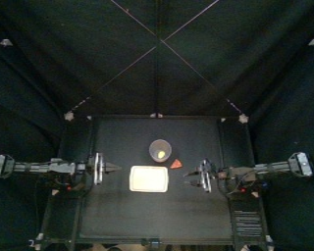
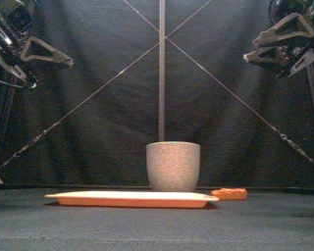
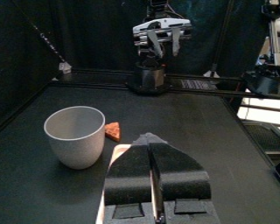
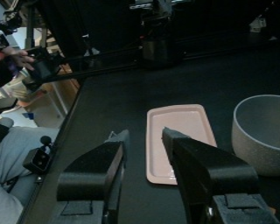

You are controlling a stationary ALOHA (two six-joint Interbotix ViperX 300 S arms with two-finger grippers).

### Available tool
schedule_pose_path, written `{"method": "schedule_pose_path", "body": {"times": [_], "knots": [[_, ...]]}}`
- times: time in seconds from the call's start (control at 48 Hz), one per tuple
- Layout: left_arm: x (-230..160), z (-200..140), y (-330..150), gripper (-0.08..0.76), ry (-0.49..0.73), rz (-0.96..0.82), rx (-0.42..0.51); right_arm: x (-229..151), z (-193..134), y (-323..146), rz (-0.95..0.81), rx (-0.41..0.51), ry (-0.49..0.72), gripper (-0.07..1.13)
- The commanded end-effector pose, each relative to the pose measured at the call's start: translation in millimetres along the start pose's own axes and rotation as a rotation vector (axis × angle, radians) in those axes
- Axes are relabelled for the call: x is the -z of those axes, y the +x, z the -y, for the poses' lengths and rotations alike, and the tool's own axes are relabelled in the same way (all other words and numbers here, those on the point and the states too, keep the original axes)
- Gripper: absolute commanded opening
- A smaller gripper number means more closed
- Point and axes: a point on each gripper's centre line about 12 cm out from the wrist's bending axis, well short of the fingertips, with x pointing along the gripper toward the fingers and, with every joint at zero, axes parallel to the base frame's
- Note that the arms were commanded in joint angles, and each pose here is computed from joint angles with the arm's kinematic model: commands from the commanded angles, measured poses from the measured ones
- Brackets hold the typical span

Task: Pick the chip then place it in the grey bowl
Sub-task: Drop chip in the grey bowl and return to neutral

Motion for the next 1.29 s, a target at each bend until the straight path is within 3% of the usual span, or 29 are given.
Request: {"method": "schedule_pose_path", "body": {"times": [0.021, 1.0, 1.292], "knots": [[-4.4, 0.4, 1.1, 0.07, 0.0, 0.012, 0.002, -1.9, 0.0, 0.6, 0.006, 0.0, 0.0, 0.76], [-1.9, 0.6, 0.6, 0.07, 0.0, 0.006, 0.003, -2.3, 2.4, -0.7, 0.01, 0.011, 0.004, 0.76], [-0.7, 0.8, 0.3, 0.07, -0.004, 0.003, 0.004, -2.7, 4.1, -1.1, 0.017, 0.024, 0.059, 0.76]]}}
